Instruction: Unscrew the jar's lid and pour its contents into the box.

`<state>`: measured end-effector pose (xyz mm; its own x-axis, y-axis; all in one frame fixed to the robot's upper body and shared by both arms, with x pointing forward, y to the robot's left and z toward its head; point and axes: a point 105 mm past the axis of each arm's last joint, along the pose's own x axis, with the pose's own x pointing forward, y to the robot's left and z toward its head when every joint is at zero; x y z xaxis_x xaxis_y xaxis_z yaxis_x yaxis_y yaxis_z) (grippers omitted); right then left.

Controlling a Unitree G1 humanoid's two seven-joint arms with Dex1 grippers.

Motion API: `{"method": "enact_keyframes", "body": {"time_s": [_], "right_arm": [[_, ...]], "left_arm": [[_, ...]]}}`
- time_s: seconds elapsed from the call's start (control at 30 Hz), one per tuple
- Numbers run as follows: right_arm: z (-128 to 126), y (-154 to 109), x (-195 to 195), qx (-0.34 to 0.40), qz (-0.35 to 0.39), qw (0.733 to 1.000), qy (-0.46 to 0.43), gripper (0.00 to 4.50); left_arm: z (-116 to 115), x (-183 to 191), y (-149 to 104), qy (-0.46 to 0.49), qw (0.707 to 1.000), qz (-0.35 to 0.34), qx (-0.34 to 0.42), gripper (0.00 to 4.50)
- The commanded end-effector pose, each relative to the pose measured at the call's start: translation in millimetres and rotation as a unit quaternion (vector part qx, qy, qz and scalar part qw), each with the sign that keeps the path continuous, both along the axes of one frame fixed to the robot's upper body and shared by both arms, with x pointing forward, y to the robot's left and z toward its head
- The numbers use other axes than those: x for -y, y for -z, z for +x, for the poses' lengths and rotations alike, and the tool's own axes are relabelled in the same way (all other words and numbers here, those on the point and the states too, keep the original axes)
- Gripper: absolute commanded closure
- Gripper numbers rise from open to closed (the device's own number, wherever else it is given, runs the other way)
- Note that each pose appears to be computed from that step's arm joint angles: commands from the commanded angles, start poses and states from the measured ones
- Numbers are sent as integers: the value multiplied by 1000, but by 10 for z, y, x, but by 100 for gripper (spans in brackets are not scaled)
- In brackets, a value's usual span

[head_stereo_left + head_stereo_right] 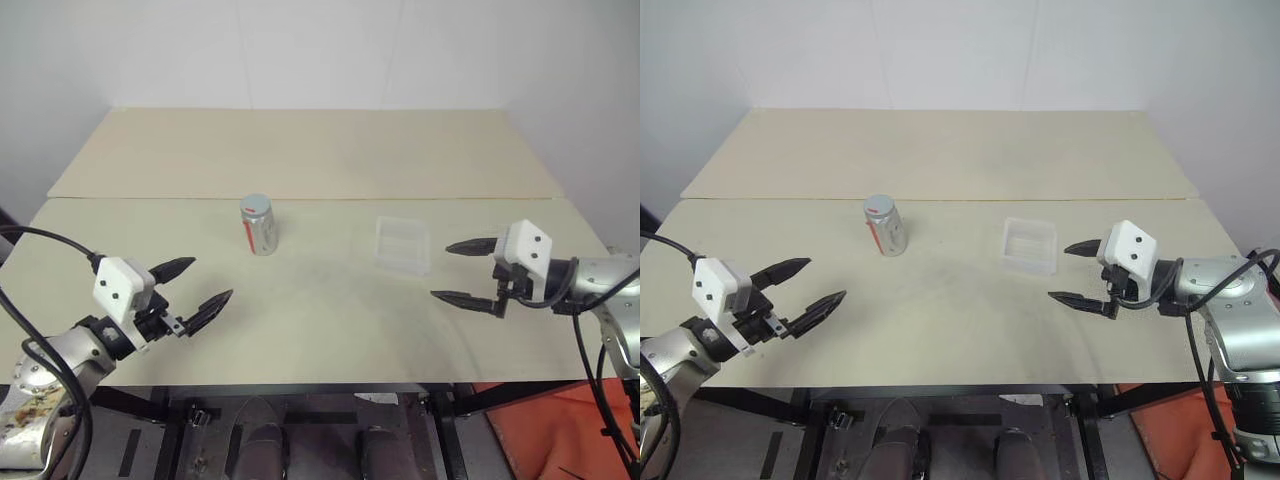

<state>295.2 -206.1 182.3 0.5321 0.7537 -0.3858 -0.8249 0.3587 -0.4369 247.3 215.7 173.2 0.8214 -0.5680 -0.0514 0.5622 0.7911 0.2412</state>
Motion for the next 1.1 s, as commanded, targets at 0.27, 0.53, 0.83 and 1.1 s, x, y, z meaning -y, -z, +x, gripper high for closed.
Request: {"method": "enact_keyframes", "body": {"time_s": [0.27, 0.53, 0.83, 1.1], "right_arm": [[-26, -157, 32, 35, -4, 999, 6, 0], [-5, -138, -164, 52, 27, 998, 12, 0], [10, -153, -416, 67, 45, 997, -5, 0], [-46, -116, -461, 66, 52, 996, -5, 0]], "left_arm": [[7, 16, -91, 10, 1000, 3, 18, 2], [358, -13, -91, -28, 994, -69, 85, 2], [920, 64, 103, -54, 989, -68, 118, 2], [1126, 172, 251, -18, 991, -82, 104, 2]]}}
